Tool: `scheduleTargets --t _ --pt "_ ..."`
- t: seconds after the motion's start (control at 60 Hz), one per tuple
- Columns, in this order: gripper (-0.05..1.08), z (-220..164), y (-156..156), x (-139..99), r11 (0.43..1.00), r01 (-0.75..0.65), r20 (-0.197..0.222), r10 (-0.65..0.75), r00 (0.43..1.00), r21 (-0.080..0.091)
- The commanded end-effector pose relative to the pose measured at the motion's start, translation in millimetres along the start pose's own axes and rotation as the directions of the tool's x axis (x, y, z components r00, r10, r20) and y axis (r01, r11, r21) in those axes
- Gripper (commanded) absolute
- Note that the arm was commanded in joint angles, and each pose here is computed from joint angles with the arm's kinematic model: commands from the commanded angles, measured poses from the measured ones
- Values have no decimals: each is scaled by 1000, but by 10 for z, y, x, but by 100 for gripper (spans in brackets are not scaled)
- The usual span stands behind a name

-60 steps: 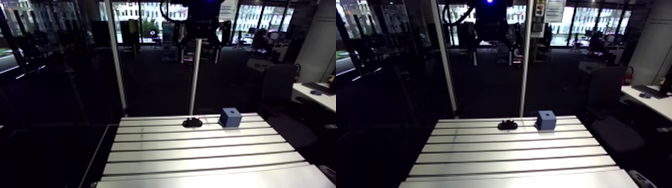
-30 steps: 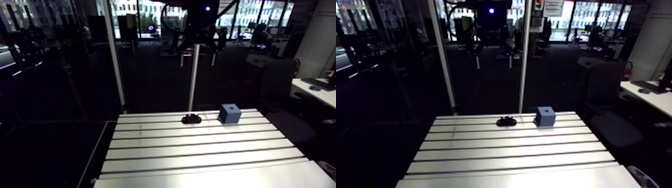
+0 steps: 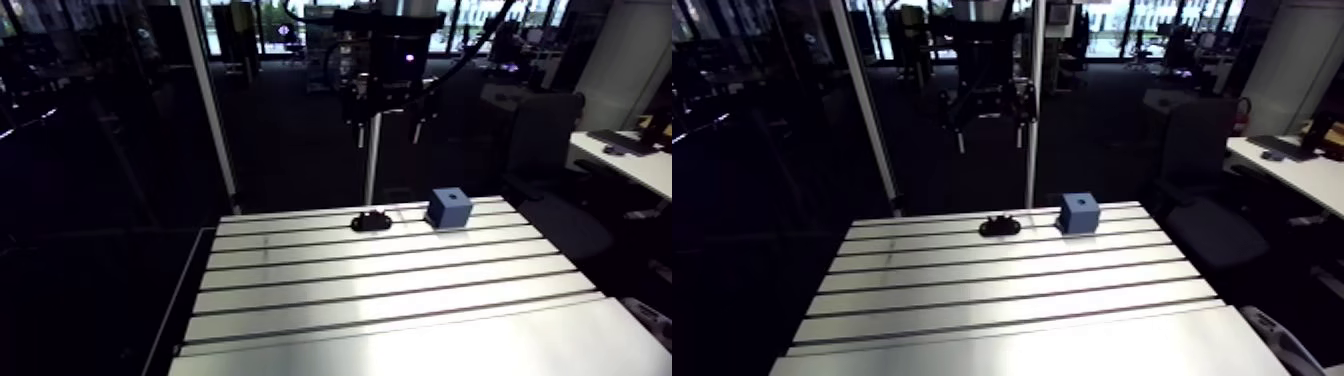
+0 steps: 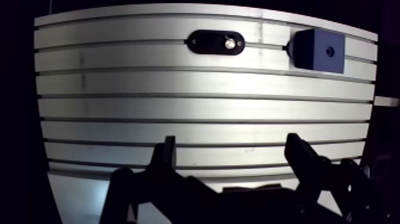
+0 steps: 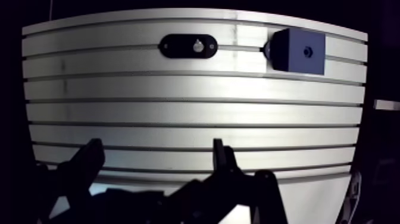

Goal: Pick up the M10 bolt and insert it into the hex recess until seated.

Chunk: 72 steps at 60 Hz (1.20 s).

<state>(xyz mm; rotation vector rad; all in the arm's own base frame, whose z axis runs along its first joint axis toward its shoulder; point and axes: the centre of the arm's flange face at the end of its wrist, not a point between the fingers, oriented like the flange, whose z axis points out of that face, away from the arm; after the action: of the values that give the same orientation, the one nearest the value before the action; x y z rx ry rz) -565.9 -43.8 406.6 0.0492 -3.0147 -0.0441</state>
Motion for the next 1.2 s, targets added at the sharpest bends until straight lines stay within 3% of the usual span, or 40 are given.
scheduleTargets --t 0.017,0.117,0.233,0.333,0.867,0.967,1.033,1.2 --pt "1 557 176 123 1000 6 -33 -5 999 22" --pt "1 674 252 178 1000 11 -59 -9 998 23" --pt "1 786 301 185 1000 12 -48 -11 999 26" --pt "1 905 330 222 999 8 -36 -6 999 45" --pt "3 1484 402 385 999 -2 -15 3 1000 50" --pt "10 1566 409 403 999 -1 -14 1 1000 49" --pt "23 1601 417 427 999 -6 -25 7 1000 44" --pt "37 1611 416 437 999 -9 -34 11 999 37"
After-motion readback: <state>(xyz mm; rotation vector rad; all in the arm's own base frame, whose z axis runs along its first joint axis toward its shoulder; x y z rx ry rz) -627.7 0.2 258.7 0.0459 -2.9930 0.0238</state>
